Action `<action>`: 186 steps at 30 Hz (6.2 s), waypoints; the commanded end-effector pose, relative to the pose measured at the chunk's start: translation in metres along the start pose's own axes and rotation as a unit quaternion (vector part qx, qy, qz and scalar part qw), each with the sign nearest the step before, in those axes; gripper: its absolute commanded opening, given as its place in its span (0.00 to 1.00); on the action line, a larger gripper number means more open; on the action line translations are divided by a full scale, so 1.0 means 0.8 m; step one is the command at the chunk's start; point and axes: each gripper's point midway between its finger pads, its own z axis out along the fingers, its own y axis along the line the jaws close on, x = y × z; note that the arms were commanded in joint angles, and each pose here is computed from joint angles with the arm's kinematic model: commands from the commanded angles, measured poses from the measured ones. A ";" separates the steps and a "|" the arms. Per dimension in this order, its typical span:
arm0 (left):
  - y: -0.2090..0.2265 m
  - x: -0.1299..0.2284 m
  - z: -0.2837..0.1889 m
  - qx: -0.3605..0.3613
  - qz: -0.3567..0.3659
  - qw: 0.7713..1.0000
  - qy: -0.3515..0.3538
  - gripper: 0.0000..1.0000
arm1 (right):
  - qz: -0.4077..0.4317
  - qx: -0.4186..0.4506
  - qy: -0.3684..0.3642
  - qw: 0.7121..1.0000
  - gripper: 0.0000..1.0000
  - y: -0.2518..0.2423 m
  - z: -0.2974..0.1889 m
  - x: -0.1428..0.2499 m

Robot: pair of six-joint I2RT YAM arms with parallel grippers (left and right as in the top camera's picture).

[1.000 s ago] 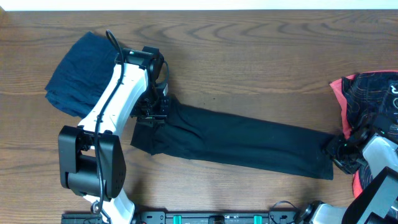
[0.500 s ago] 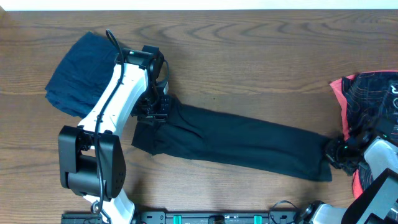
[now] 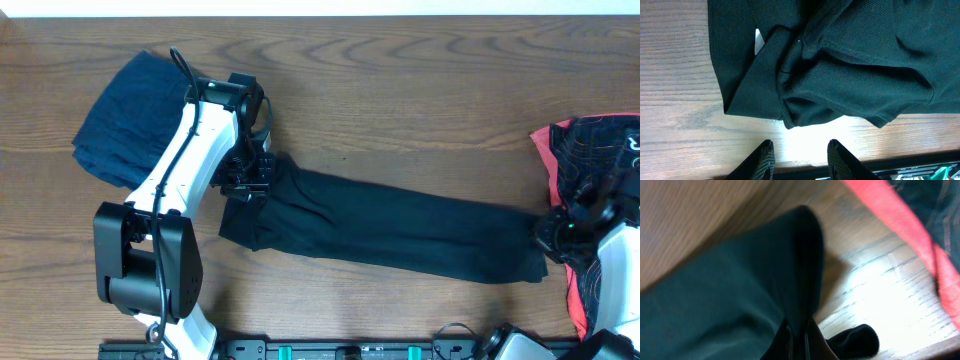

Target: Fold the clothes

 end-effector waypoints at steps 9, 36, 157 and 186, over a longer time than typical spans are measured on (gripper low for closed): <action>0.001 0.003 -0.004 0.002 0.003 1.000 -0.003 0.37 | -0.089 0.029 0.010 0.996 0.01 0.056 0.008 0.032; 0.000 0.000 -0.005 0.003 0.004 1.000 -0.009 0.37 | -0.160 -0.039 0.038 0.986 0.08 0.177 0.054 0.107; -0.031 -0.029 -0.040 0.109 -0.010 0.978 -0.176 0.72 | -0.127 -0.211 0.032 0.969 0.51 0.089 0.115 -0.015; -0.031 -0.026 -0.039 0.109 -0.011 0.979 -0.171 0.72 | -0.122 -0.149 0.027 0.981 0.01 0.085 0.108 -0.024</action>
